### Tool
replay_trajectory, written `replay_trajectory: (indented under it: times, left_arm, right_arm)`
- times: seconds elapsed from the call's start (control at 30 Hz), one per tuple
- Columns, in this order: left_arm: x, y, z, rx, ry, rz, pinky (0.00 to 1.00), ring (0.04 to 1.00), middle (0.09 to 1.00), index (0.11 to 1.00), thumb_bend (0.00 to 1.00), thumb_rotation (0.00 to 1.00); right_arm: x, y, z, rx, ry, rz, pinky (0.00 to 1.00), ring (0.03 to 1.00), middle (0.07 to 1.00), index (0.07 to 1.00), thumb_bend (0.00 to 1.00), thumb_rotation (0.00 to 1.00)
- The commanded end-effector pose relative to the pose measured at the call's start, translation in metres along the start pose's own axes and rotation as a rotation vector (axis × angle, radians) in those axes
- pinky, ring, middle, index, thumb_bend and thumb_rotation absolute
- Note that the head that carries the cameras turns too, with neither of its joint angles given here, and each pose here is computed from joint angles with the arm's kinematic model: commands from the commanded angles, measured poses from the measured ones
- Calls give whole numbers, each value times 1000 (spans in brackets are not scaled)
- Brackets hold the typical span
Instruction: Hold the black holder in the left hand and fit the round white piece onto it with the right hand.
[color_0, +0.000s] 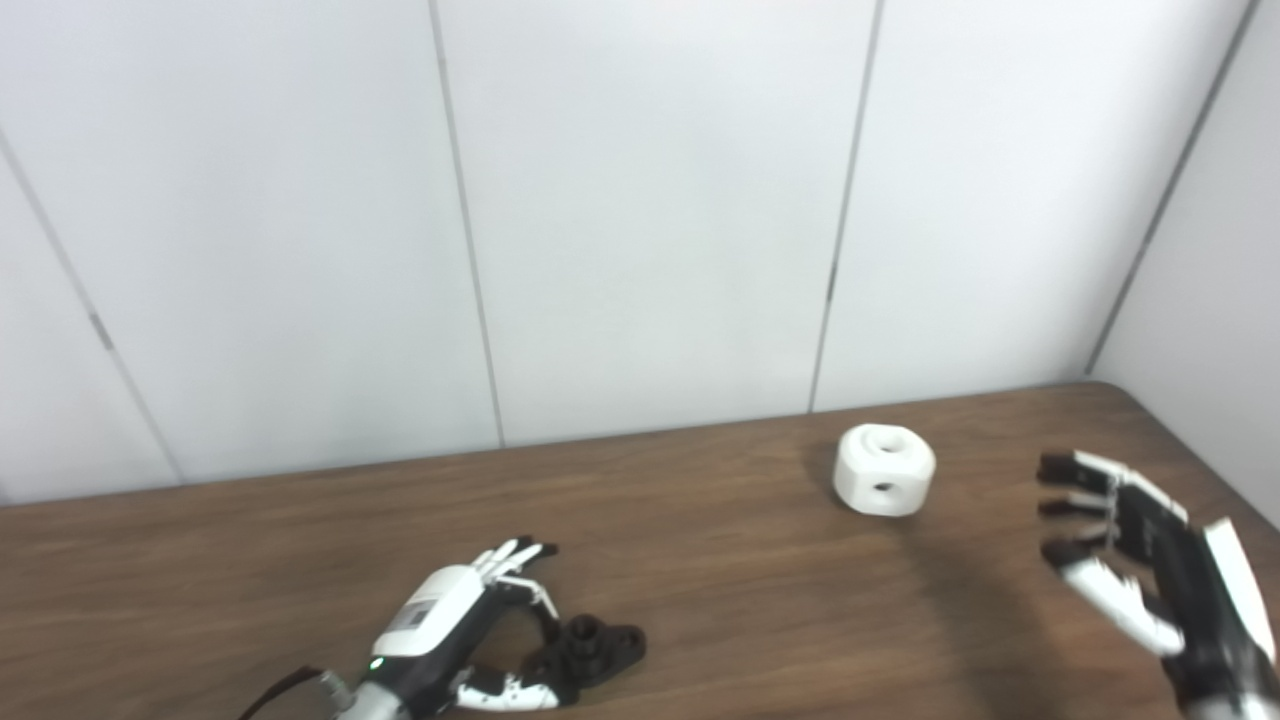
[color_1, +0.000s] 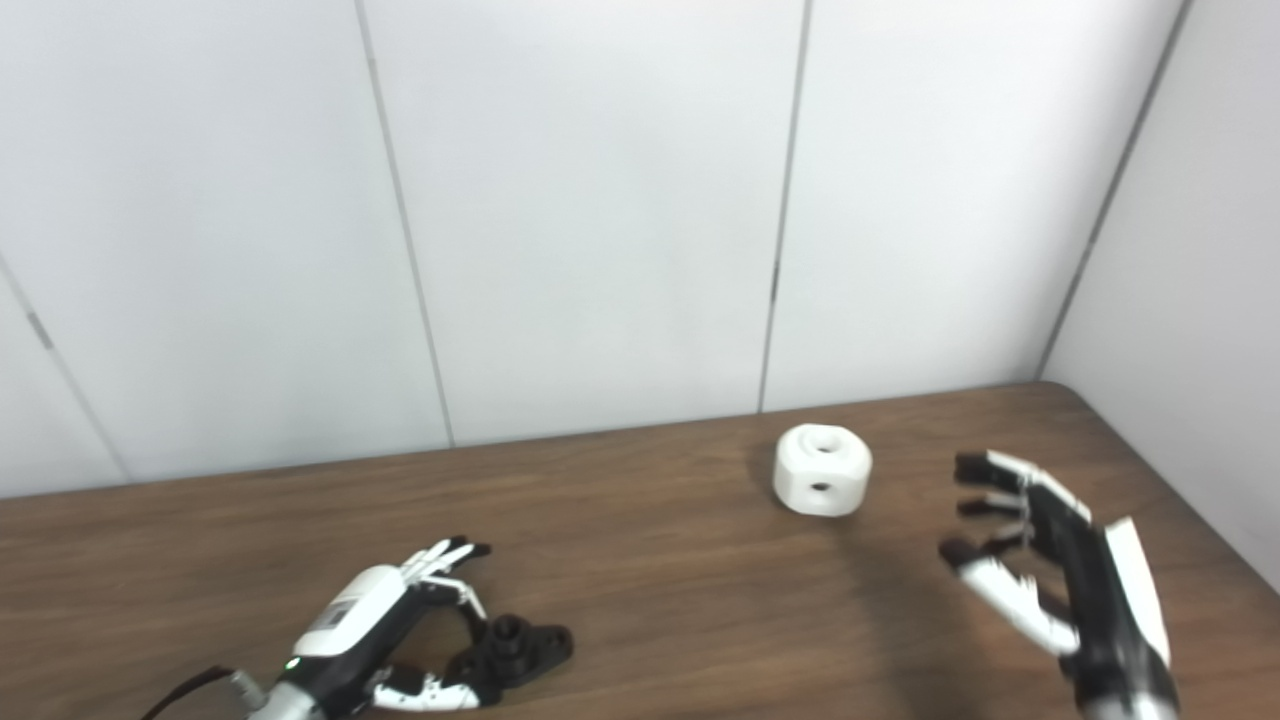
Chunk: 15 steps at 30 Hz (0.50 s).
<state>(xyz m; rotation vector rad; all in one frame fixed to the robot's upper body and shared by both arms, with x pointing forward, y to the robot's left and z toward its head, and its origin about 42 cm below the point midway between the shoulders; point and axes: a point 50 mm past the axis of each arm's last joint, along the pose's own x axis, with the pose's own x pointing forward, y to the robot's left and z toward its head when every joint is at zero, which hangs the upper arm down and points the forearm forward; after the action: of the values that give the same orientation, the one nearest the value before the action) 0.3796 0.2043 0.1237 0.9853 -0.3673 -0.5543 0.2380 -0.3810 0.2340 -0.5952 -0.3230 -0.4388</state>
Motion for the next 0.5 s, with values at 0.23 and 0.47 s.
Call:
replay_trajectory:
  times: [0.23,0.47]
  left_arm:
    - [-2,5,-17,13,8,-21,1000,1000,942,483,514,47]
    - [-13,16,-31,5,1,-40,1000,1000,954,482,512,48]
  right_arm:
    - [61,-40,13,-289,-16,28,663,856,885,910,947,702]
    - [100,-28,19,-423,37,170,737,971,996,969,1000,703]
